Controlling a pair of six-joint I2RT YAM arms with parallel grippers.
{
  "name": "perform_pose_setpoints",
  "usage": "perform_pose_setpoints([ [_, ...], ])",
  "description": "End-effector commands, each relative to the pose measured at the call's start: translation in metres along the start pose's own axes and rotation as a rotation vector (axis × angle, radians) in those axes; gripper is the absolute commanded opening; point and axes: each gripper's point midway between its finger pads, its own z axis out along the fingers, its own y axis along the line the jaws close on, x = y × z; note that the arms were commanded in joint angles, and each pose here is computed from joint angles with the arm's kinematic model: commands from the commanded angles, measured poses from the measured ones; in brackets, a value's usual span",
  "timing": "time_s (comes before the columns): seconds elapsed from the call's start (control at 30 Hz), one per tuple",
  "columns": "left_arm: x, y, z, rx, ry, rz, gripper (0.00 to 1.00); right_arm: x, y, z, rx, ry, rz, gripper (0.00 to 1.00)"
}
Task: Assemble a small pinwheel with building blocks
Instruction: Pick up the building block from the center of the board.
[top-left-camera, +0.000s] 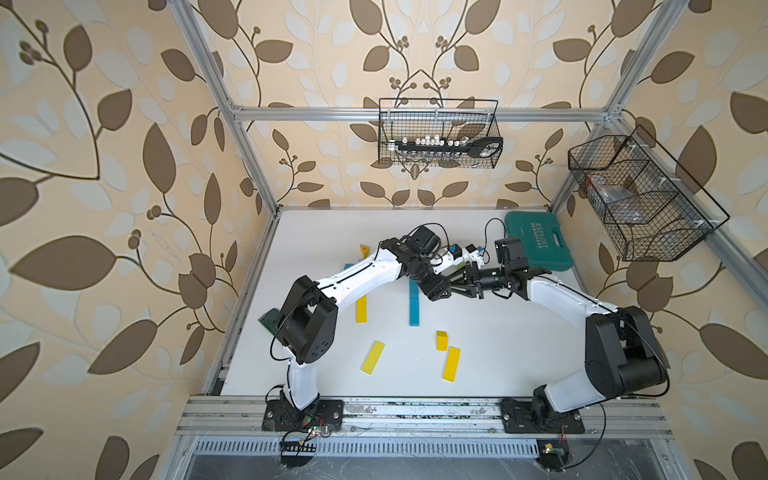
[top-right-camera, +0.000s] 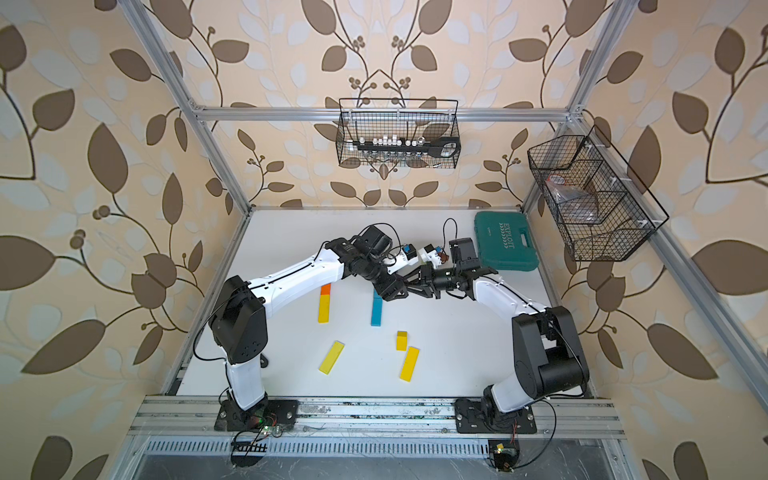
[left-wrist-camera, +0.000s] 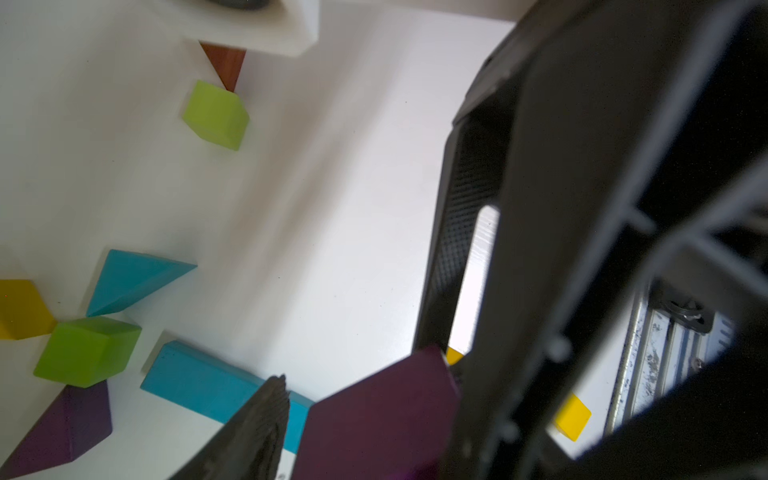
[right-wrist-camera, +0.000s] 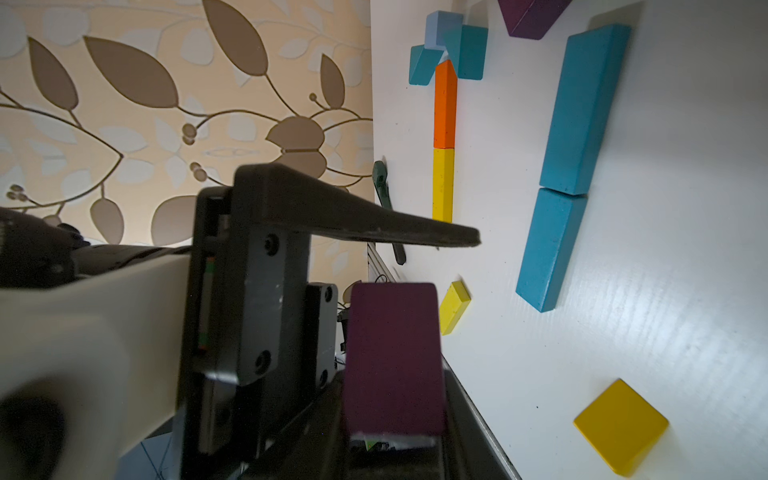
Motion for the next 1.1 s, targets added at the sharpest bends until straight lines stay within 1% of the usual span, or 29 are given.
perform_pose_setpoints([
  [0.0,-0.022,-0.003,-0.004,0.023,-0.063,0.052,0.74,0.013,-0.001,0.003,-0.024,0.056,0.013,0.0],
  [0.13,-0.026,-0.007,-0.002,0.05,-0.067,0.059,0.73,0.011,-0.001,0.004,-0.026,0.058,0.013,0.0],
  [0.2,-0.027,-0.008,-0.003,0.051,-0.07,0.063,0.7,0.01,-0.001,0.004,-0.025,0.062,0.014,0.0],
  [0.3,-0.028,-0.009,-0.003,0.057,-0.072,0.067,0.69,0.009,-0.003,0.006,-0.023,0.069,0.021,0.0],
  [0.37,-0.027,-0.011,-0.003,0.068,-0.071,0.07,0.6,0.008,-0.005,0.007,-0.018,0.069,0.025,0.0],
  [0.43,-0.026,-0.012,-0.002,0.073,-0.066,0.067,0.57,0.008,-0.008,0.007,-0.01,0.067,0.028,0.0],
  [0.5,-0.025,-0.014,-0.001,0.087,-0.064,0.063,0.5,0.006,-0.01,0.009,-0.007,0.068,0.034,0.0],
  [0.63,-0.024,-0.014,-0.001,0.086,-0.062,0.055,0.47,0.003,-0.015,0.01,0.008,0.061,0.045,0.0],
  [0.67,-0.023,-0.013,0.0,0.081,-0.057,0.051,0.47,0.003,-0.016,0.011,0.01,0.061,0.046,0.03],
  [0.73,-0.021,-0.01,0.003,0.07,-0.043,0.042,0.44,0.002,-0.018,0.01,0.023,0.056,0.044,0.13],
  [0.8,-0.017,-0.007,0.008,0.062,-0.023,0.029,0.41,0.002,-0.019,0.008,0.038,0.055,0.038,0.19],
  [0.83,-0.014,-0.005,0.01,0.056,-0.011,0.017,0.41,0.002,-0.02,0.008,0.045,0.052,0.04,0.27],
  [0.87,-0.011,-0.005,0.013,0.056,0.0,0.01,0.4,0.001,-0.02,0.007,0.051,0.046,0.039,0.31],
  [0.9,-0.009,-0.003,0.015,0.055,0.009,0.001,0.39,0.0,-0.02,0.005,0.06,0.04,0.034,0.33],
  [1.0,-0.002,-0.003,0.019,0.052,0.026,-0.019,0.38,-0.003,-0.022,0.0,0.083,0.018,0.028,0.43],
  [1.07,0.002,-0.002,0.02,0.045,0.034,-0.031,0.38,-0.004,-0.022,-0.003,0.087,0.015,0.022,0.44],
])
